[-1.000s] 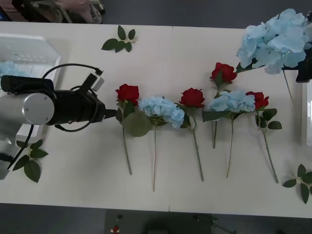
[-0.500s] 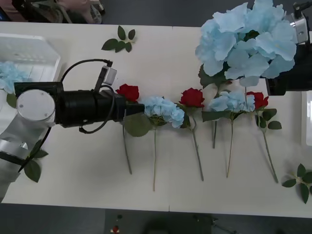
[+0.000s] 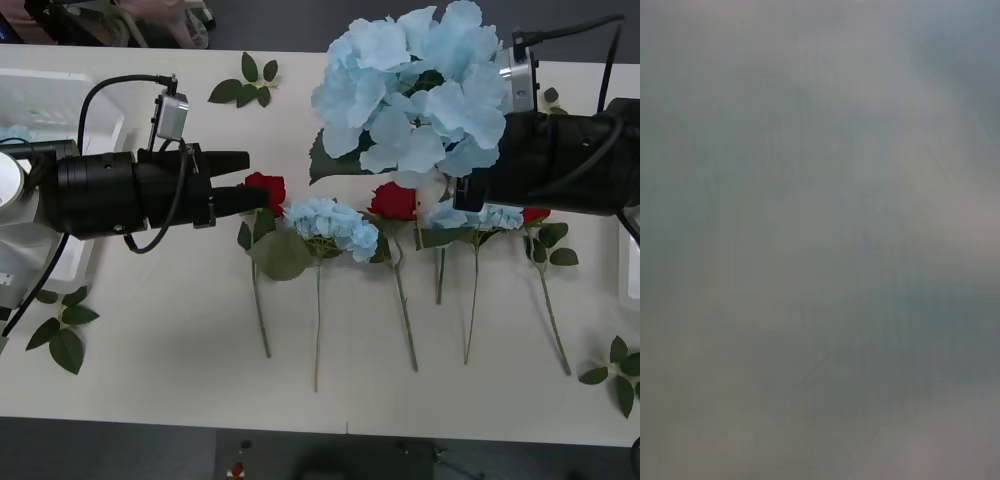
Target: Put the red flowers into the right box and the blue flowers into the left box
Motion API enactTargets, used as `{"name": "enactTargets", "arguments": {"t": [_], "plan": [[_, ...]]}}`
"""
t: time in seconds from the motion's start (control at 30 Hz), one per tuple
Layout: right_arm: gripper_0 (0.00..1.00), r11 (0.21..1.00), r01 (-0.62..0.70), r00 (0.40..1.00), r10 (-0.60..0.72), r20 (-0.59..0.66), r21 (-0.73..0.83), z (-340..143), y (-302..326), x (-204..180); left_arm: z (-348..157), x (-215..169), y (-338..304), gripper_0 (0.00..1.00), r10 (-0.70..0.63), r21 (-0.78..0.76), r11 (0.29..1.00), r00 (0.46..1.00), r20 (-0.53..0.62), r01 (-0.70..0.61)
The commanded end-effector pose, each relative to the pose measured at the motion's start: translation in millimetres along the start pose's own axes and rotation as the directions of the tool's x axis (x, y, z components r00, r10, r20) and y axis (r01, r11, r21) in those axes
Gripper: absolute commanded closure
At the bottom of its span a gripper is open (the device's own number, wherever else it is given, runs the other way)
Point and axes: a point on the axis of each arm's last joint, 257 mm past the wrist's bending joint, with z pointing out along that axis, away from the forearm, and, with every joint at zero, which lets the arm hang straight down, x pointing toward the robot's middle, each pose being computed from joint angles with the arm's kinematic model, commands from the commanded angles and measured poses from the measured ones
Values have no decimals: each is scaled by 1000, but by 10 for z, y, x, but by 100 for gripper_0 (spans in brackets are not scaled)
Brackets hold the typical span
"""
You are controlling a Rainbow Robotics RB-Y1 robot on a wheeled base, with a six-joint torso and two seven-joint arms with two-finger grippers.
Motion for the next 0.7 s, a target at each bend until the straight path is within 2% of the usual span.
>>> {"name": "enactTargets", "arguments": {"t": [0.03, 0.27, 0.4, 0.53, 0.7], "plan": [[100, 998, 38, 998, -36, 48, -43, 194, 139, -289, 210, -101, -197, 0, 184, 41, 982, 983, 17, -185], [100, 999, 8, 994, -4, 113, -41, 444, 162, -449, 595, -98, -277, 0, 233, 37, 972, 972, 20, -233], [100, 999, 2, 990, 5, 142, -53, 592, 212, -525, 911, -192, -417, 0, 218, 36, 975, 973, 75, -221], [100, 999, -9, 990, 15, 138, -47, 682, 209, -499, 1137, -223, -556, 0, 193, 42, 979, 975, 112, -199], [100, 996, -85, 990, 89, 107, -39, 803, 193, -402, 1326, -264, -716, 0, 192, 63, 978, 973, 131, -201]]}}
